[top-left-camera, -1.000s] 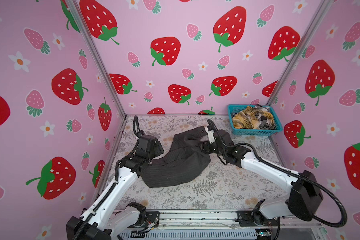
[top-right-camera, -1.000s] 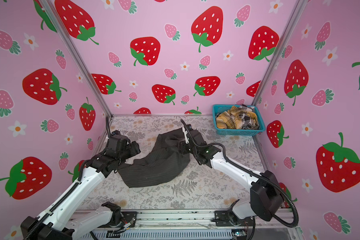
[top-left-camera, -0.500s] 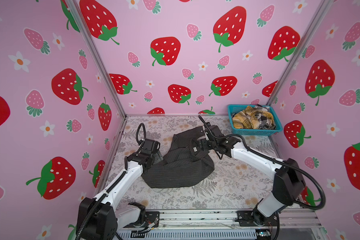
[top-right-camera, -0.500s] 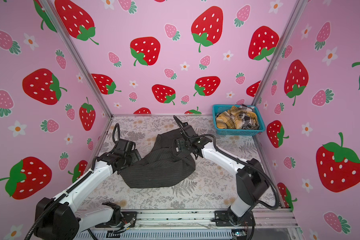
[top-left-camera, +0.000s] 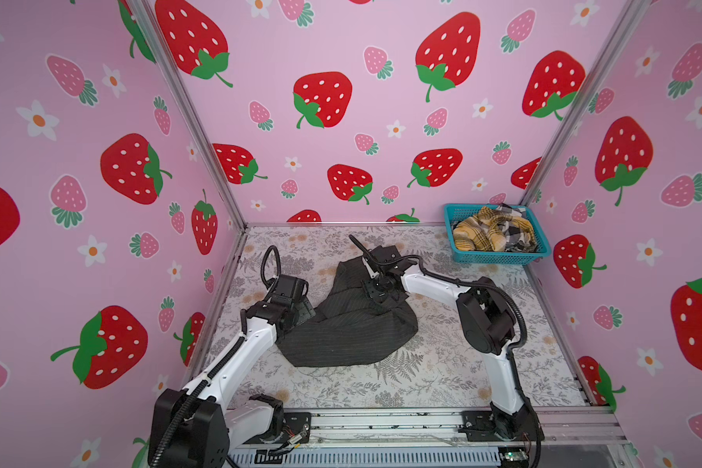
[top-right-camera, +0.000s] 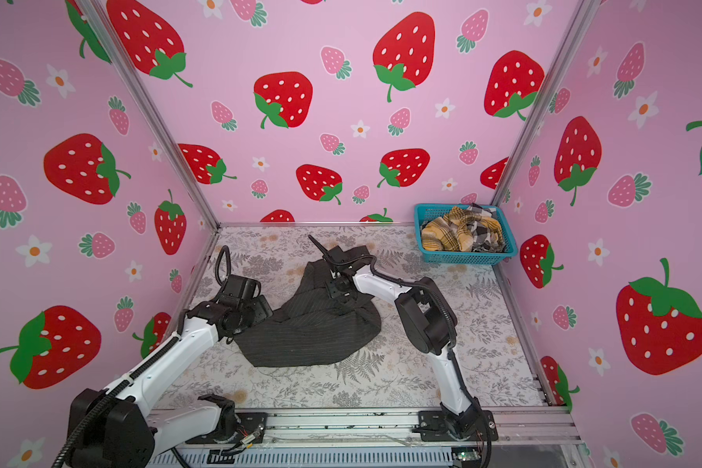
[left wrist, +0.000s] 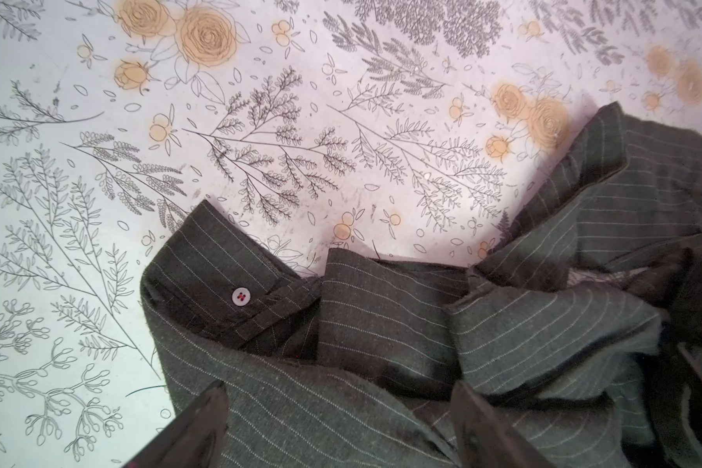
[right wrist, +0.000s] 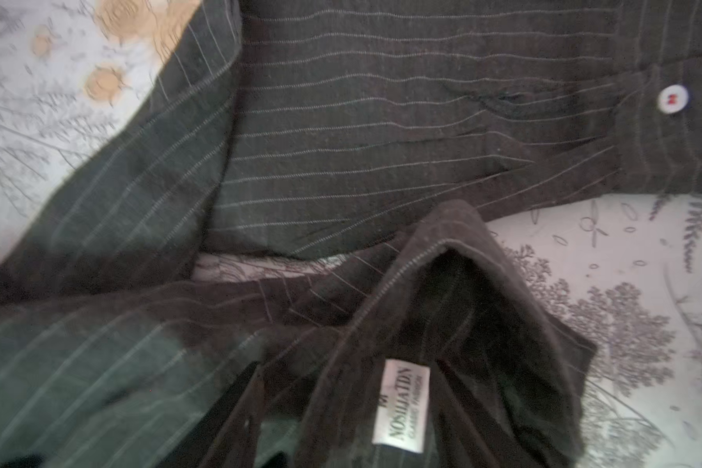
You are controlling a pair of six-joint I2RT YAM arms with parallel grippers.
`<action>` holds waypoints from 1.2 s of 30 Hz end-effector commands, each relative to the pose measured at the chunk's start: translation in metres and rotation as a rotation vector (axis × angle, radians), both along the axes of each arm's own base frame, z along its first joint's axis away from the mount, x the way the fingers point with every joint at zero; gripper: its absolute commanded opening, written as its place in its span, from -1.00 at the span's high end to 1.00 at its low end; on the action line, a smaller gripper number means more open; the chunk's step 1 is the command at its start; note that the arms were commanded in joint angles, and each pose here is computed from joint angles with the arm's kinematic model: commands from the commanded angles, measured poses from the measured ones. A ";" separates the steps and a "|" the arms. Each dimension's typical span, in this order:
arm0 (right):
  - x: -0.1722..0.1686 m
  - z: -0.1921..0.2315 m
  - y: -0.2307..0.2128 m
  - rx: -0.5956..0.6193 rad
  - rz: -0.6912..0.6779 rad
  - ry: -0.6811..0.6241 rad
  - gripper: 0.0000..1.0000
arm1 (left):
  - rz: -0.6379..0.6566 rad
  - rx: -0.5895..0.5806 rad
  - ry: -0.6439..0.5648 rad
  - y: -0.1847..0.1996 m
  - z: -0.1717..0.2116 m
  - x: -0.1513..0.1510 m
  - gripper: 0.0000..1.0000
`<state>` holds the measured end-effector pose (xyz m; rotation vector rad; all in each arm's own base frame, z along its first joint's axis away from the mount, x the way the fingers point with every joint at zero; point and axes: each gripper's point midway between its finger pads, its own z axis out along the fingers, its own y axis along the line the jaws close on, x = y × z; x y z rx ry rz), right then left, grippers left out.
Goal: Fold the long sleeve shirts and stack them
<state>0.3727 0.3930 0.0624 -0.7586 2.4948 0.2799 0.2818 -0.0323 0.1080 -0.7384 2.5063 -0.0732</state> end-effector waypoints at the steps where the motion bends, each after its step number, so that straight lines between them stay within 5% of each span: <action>1: 0.011 0.001 0.007 -0.023 -0.035 -0.024 0.34 | 0.015 -0.026 -0.003 -0.002 -0.003 0.007 -0.75; 3: 0.021 0.010 0.002 -0.066 -0.065 -0.066 0.76 | 0.016 -0.038 0.000 -0.005 -0.005 0.012 -0.76; 6: 0.029 0.057 0.000 -0.044 -0.076 -0.157 1.00 | 0.019 -0.095 0.002 -0.015 -0.008 0.024 -0.81; 12: 0.004 0.130 -0.029 0.066 -0.059 -0.275 1.00 | 0.018 -0.244 -0.035 -0.046 -0.008 0.064 -0.86; 17: -0.040 0.121 -0.080 0.072 -0.080 -0.255 1.00 | 0.001 -0.287 -0.007 -0.073 -0.010 0.083 -0.99; 27: -0.069 0.091 -0.231 -0.041 -0.501 -0.251 1.00 | -0.067 -0.242 0.051 -0.106 -0.031 0.089 -0.99; 36: -0.058 0.075 -0.263 -0.073 -0.627 -0.201 1.00 | -0.146 -0.117 0.058 -0.129 -0.033 0.132 -1.00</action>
